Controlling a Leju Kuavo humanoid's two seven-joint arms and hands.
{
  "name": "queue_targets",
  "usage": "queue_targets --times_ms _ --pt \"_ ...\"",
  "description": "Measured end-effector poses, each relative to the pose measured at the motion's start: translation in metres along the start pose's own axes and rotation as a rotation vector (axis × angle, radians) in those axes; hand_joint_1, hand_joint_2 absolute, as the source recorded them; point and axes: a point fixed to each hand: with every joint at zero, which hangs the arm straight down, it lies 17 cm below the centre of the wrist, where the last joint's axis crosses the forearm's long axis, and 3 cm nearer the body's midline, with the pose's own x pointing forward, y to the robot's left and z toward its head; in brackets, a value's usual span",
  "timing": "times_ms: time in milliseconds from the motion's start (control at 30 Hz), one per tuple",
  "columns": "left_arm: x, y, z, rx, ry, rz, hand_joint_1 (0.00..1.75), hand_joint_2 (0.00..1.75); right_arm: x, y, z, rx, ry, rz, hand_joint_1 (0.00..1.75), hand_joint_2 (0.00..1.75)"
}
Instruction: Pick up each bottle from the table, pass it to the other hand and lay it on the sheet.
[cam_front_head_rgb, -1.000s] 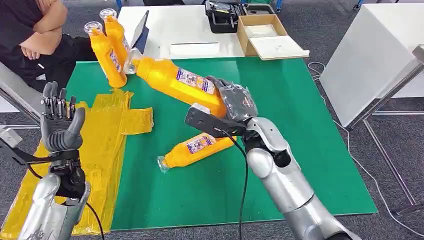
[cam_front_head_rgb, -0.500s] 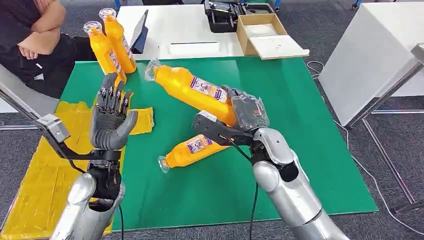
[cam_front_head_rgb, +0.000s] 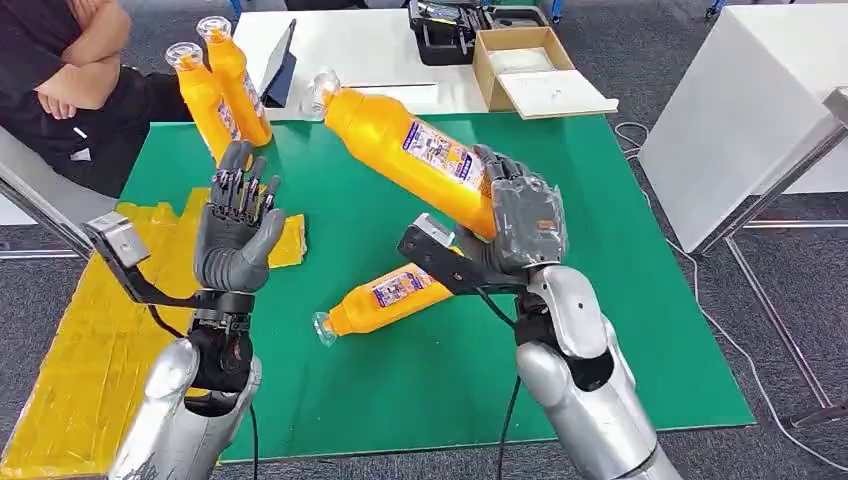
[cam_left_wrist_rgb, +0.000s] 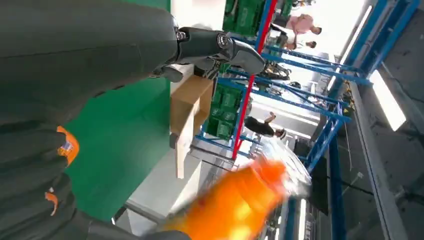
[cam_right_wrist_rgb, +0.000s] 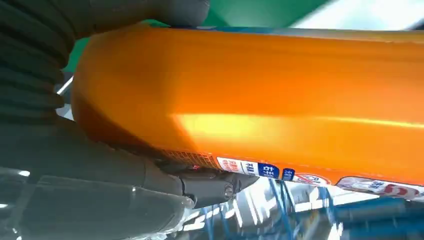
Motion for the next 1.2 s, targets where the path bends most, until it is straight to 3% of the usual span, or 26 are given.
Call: queue_targets --times_ms 200,767,1200 --pt "-0.009 0.002 0.000 0.012 0.031 0.019 0.00 1.75 0.005 -0.016 0.006 -0.053 -0.011 -0.011 1.75 1.75" --pt "-0.014 -0.012 -0.007 -0.012 0.061 0.073 0.00 1.75 0.007 -0.009 0.007 -0.033 0.006 0.036 1.75 1.75" --pt "-0.013 -0.073 -0.016 -0.143 0.150 0.210 0.00 1.75 0.000 0.034 -0.007 0.058 0.053 0.212 1.75 1.75"
